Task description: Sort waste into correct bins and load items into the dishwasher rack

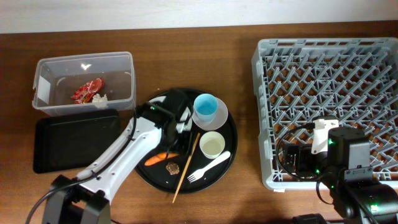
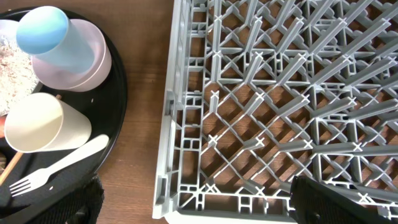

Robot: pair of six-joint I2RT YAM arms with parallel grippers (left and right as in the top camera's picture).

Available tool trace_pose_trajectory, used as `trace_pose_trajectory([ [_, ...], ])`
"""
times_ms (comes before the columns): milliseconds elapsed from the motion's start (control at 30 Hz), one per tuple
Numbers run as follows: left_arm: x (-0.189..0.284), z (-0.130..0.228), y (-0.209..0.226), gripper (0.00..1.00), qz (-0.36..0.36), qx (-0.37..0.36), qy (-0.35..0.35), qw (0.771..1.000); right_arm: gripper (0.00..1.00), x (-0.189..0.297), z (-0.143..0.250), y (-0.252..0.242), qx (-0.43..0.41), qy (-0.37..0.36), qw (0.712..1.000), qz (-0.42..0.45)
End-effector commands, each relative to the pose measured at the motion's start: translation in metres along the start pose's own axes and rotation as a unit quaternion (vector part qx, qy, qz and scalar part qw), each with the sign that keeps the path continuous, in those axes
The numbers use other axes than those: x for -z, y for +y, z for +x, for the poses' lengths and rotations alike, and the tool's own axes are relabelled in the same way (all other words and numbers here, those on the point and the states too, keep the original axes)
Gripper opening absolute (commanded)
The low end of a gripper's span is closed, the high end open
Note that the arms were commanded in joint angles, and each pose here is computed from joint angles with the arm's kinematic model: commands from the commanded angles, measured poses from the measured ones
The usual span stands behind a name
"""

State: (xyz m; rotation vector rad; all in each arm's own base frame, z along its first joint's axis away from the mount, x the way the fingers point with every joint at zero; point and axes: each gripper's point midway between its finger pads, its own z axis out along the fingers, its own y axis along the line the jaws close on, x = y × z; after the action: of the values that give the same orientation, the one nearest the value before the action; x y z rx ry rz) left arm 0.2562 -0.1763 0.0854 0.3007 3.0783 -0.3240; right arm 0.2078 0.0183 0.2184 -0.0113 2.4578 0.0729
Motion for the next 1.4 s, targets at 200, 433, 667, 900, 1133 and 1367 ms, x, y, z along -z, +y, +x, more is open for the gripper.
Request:
trace_pose_trajectory([
  [200,0.008,-0.042,-0.055,0.63,0.136,-0.037,-0.058,0.988,0.99,-0.001,-0.003,-0.002,-0.004,0.007,1.0,0.006],
  [433,-0.027,-0.038,-0.047,0.52,0.122,-0.012,-0.01,0.992,0.99,-0.007,-0.002,-0.002,-0.004,0.021,1.0,0.007],
  [667,-0.032,-0.04,-0.05,0.32,0.108,-0.024,-0.018,0.994,0.99,-0.008,-0.002,-0.002,-0.004,0.023,1.0,0.007],
  [900,-0.05,-0.028,-0.061,0.06,0.087,-0.049,0.003,0.995,0.99,-0.008,0.0,-0.002,-0.004,0.027,1.0,0.008],
  [1133,-0.019,-0.044,-0.054,0.0,0.095,-0.027,-0.016,0.995,0.99,-0.008,0.0,-0.002,-0.004,0.027,1.0,0.008],
  [1367,0.071,-0.061,-0.106,0.0,0.301,-0.116,-0.086,0.943,0.99,-0.009,0.0,-0.001,-0.006,0.027,1.0,0.003],
])
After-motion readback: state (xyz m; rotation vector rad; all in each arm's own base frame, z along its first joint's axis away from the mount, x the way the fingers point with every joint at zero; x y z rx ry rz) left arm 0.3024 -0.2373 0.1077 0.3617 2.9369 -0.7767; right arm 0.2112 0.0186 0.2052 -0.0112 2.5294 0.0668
